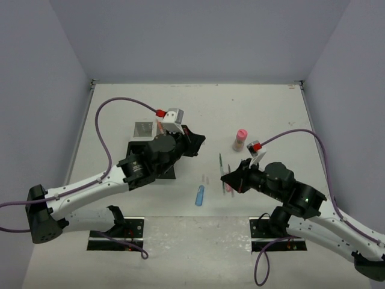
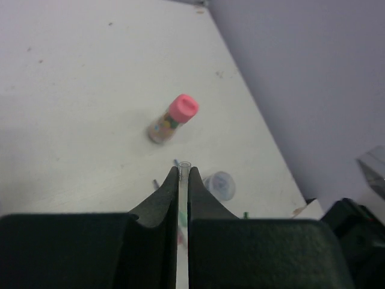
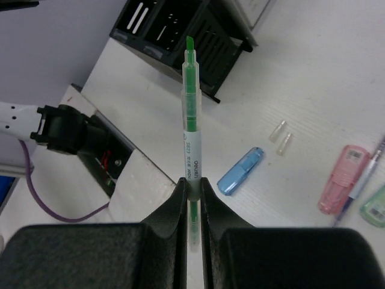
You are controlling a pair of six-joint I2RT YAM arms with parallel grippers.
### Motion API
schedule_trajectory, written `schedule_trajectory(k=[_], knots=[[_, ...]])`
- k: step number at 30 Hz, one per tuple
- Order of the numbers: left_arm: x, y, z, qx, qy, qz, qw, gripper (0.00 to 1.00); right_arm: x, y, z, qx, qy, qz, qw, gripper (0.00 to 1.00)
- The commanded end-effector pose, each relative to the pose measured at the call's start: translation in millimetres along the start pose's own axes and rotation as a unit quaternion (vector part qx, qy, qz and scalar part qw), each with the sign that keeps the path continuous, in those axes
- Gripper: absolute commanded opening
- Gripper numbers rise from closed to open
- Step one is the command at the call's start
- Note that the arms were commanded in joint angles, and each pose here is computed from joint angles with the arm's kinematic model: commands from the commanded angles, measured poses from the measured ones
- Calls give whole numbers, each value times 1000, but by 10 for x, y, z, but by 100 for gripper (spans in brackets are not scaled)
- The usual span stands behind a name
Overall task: Sort the stationery into containers
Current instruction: Close the pen cap on the pen.
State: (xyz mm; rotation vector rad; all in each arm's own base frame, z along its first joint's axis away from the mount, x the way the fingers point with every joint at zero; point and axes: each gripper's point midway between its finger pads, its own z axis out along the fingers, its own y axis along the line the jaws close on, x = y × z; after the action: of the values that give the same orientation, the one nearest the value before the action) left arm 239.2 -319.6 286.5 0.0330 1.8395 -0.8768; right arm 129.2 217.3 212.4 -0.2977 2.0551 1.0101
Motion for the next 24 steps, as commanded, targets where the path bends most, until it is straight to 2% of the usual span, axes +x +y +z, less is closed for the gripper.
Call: schedule_trajectory(k=[1,5,10,15,24], knots=[[-280,-510,-207,156,-68,-17,985,0,-95,358,102,-87,-7,-9,996,0],[-325,-657,-465,234,-92,-25,967,0,-137,547,109,-134,-11,-9,991,0],[-292,-675,-573,270,-107,-30,956,0,-217,712,93,-173,-21,-11,985,0],[-318,-669,-597,272,-115,-39,955,0,-162,697,127,-170,-9,-8,985,0],[-285,-653,-559,267,-110,-49,956,0,-227,668,55,-166,-34,-3,985,0]])
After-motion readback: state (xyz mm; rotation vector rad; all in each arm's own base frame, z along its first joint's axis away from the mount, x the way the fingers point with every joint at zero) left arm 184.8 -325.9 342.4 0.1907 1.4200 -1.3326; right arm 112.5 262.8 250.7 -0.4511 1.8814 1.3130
